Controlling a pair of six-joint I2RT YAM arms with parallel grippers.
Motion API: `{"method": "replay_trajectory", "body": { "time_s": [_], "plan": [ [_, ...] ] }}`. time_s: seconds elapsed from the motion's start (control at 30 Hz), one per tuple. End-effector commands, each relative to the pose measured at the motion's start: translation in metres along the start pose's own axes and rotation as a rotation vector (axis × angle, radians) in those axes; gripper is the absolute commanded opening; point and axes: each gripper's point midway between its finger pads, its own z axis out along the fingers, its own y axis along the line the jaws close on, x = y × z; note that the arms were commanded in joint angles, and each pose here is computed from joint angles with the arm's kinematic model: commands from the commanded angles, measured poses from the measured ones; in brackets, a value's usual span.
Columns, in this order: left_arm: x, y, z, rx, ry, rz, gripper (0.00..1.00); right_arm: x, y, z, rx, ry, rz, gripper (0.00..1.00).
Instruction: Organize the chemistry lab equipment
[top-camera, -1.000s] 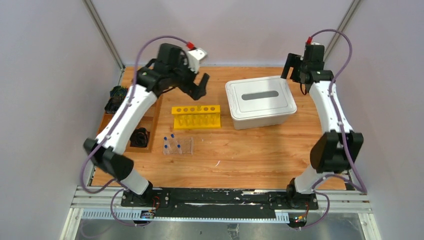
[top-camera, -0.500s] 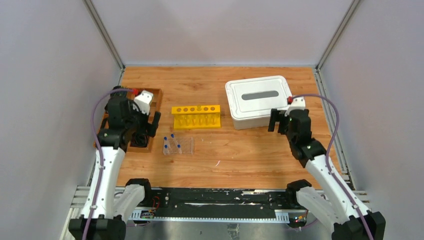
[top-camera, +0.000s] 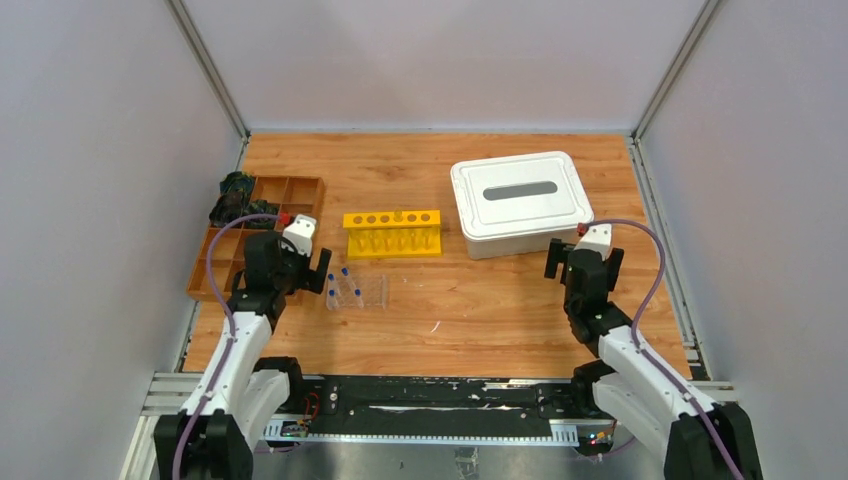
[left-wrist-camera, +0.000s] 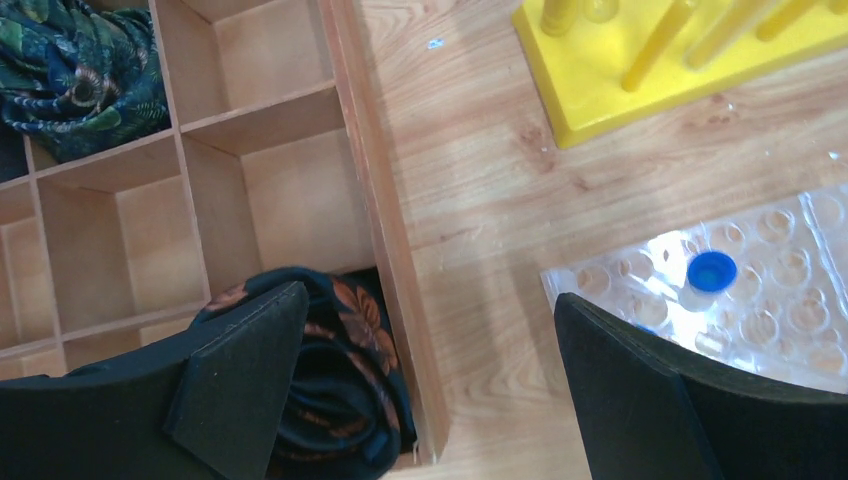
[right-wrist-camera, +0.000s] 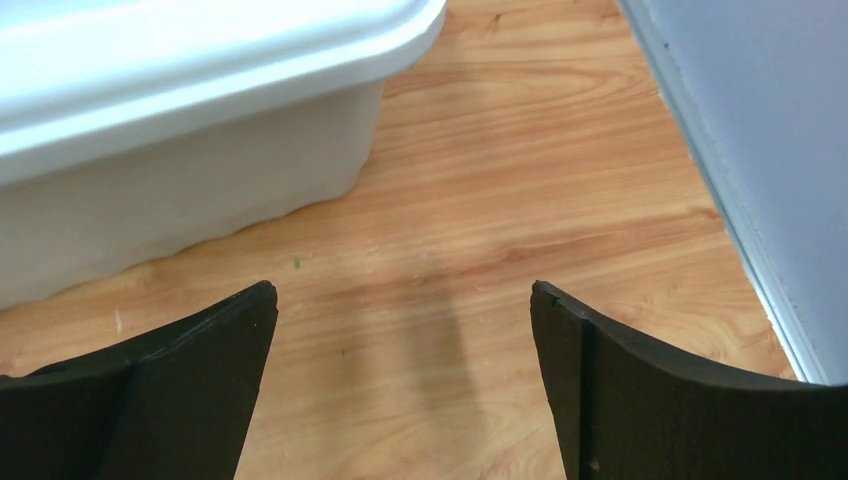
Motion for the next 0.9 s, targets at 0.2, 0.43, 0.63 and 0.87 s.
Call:
{"method": "replay_trajectory", "body": {
  "time_s": [0.2,0.43,0.63,0.87],
  "plan": [
    [-0.040,0.016,0.035,-0.047,-0.200,-0.057,1.00,-0.014,-0.025,0.019,0.180,-0.160,0.046,1.00],
    [-0.037,0.021,0.059,-0.059,-0.209,-0.096,1.00,-0.001,-0.038,0.030,0.230,-0.150,0.093,1.00],
    [-0.032,0.024,0.067,-0.085,-0.231,-0.089,1.00,-0.004,-0.047,0.044,0.236,-0.137,0.092,1.00],
    [-0.054,0.027,0.053,-0.125,-0.415,-0.147,1.00,0.001,-0.049,0.057,0.220,-0.130,0.101,1.00]
  ]
}}
